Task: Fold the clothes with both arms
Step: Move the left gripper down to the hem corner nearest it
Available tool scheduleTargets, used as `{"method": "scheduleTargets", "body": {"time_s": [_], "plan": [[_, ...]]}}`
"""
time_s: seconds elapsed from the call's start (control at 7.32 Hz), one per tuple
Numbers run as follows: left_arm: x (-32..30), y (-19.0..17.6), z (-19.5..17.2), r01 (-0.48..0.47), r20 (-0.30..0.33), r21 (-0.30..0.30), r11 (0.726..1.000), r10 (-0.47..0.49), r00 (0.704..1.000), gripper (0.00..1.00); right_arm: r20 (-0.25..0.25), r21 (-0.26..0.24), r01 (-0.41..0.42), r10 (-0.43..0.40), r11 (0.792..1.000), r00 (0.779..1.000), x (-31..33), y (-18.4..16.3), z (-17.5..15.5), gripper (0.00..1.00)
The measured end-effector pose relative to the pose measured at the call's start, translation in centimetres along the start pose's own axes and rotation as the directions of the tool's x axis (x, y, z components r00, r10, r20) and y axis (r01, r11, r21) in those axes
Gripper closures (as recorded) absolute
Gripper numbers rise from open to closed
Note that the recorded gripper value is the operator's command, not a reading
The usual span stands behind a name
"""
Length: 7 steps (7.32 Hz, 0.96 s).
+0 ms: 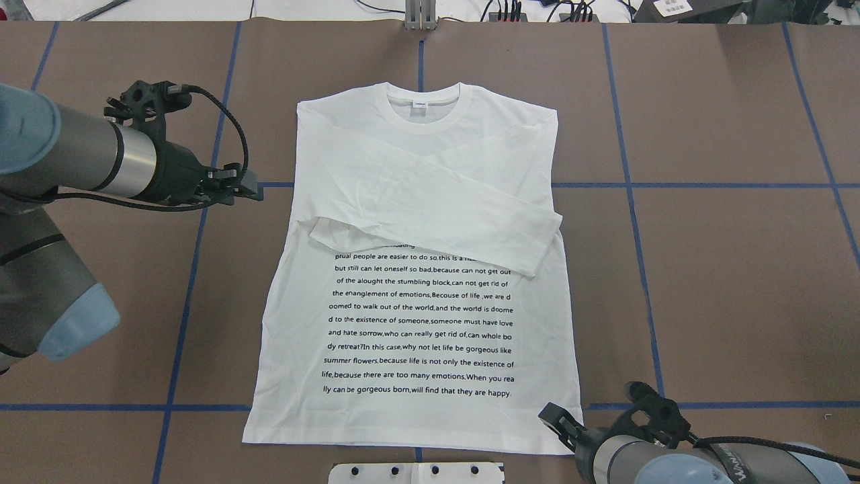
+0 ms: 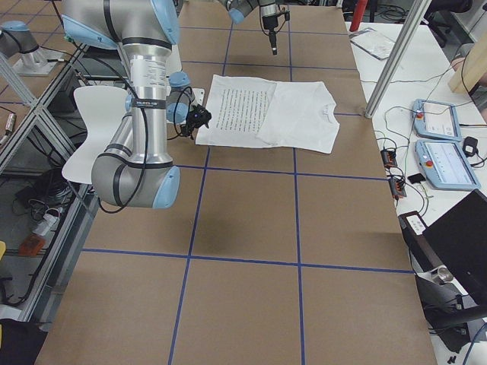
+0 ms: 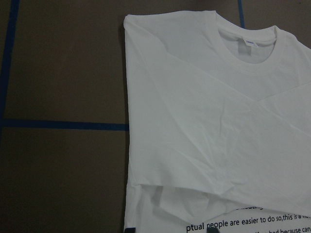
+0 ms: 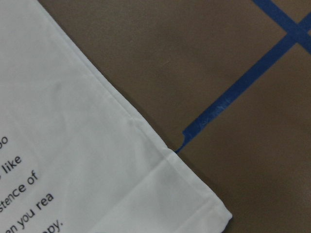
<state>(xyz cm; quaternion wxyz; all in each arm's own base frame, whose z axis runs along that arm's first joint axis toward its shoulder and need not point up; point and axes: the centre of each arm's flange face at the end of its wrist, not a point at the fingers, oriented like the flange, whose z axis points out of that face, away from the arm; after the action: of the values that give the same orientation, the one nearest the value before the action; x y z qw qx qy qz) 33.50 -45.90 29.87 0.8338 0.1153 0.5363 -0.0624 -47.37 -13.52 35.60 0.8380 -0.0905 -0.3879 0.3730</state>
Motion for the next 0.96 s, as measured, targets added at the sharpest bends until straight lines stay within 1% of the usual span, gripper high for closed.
{"method": "scheduleTargets", "body": {"time_s": [0.27, 0.41, 0.55, 0.82, 0.96], "plan": [[-0.3, 0.1, -0.2, 0.001, 0.003, 0.0, 1.0, -0.001, 1.0, 0.42, -0.015, 0.011, -0.015, 0.015, 1.0, 1.0, 0.5, 0.1, 0.8, 0.14], [-0.3, 0.1, -0.3, 0.001, 0.002, 0.001, 1.0, -0.001, 1.0, 0.42, -0.02, 0.011, -0.016, 0.016, 1.0, 1.0, 0.6, 0.2, 1.0, 0.23], [-0.3, 0.1, -0.4, 0.002, 0.001, 0.002, 1.0, -0.002, 1.0, 0.42, -0.023, 0.01, -0.024, 0.024, 1.0, 0.999, 0.8, 0.3, 1.0, 0.27], [-0.2, 0.2, -0.7, 0.001, -0.002, 0.005, 1.0, -0.001, 1.0, 0.42, -0.029, 0.008, -0.049, 0.049, 0.999, 0.998, 1.2, 0.6, 1.1, 0.29], [-0.2, 0.2, -0.8, 0.001, -0.004, 0.006, 1.0, -0.001, 1.0, 0.42, -0.03, 0.009, -0.053, 0.053, 0.999, 0.998, 1.3, 0.6, 1.2, 0.32]]}}
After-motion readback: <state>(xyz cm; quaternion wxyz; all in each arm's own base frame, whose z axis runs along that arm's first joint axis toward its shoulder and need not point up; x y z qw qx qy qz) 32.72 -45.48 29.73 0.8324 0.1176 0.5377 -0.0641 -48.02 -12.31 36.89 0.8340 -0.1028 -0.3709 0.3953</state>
